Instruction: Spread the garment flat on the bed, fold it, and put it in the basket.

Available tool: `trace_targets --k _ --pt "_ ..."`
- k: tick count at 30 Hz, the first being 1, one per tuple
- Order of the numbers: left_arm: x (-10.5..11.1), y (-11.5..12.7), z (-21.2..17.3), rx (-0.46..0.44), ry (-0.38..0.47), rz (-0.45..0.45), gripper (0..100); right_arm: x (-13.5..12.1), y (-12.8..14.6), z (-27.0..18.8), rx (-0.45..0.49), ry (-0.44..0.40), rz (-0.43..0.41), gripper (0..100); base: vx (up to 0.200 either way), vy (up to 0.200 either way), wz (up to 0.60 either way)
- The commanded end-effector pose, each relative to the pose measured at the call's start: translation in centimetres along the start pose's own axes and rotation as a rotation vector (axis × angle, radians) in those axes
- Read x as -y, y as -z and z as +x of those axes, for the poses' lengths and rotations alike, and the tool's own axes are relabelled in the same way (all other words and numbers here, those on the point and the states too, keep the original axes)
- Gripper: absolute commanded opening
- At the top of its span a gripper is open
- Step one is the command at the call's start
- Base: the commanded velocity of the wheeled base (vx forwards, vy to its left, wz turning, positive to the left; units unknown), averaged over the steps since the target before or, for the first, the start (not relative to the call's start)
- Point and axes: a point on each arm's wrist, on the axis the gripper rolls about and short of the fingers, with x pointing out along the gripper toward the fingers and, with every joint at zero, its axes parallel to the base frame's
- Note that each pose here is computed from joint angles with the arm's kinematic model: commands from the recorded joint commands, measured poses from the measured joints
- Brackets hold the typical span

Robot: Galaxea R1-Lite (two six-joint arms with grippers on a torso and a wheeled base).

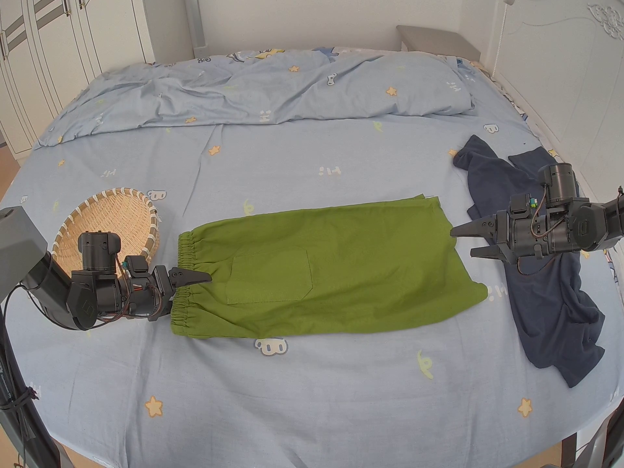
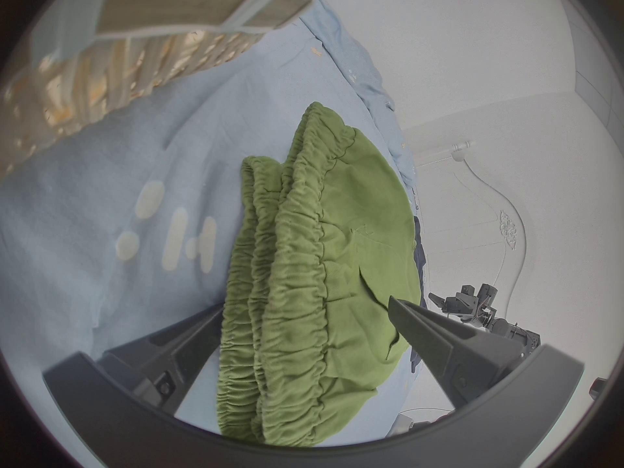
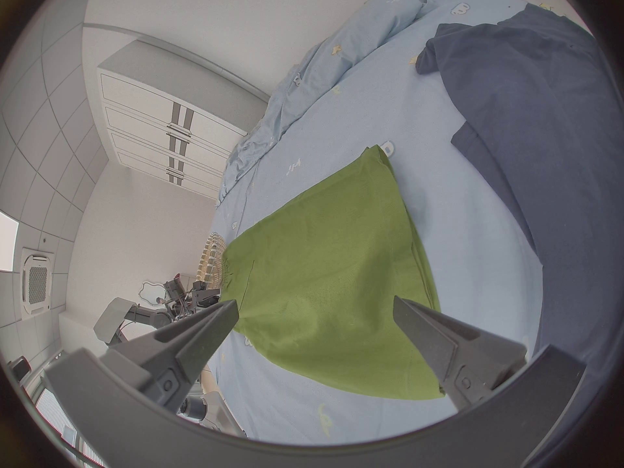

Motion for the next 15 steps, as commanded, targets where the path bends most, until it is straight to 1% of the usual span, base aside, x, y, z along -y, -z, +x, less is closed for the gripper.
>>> trace_targets --k 1,7,8,15 --pt "-0.99 0.17 0.74 -0.013 -0.017 -0.019 100 0.00 -0.01 0.04 0.000 -0.001 -0.002 100 0.000 0.000 0.00" --pt "-0.63 -0.25 0.74 -0.002 -0.005 -0.036 100 0.05 0.06 0.23 -0.005 -0.003 0.000 100 0.000 0.000 0.00" --pt "-0.50 -0.38 0.70 0.003 -0.002 -0.041 0 0.02 0.11 0.34 -0.008 -0.003 -0.002 100 0.000 0.000 0.00" --pt "-0.16 -0.58 0.70 -0.013 0.041 -0.075 0 0.16 -0.11 0.24 -0.001 -0.002 0.000 100 0.000 0.000 0.00"
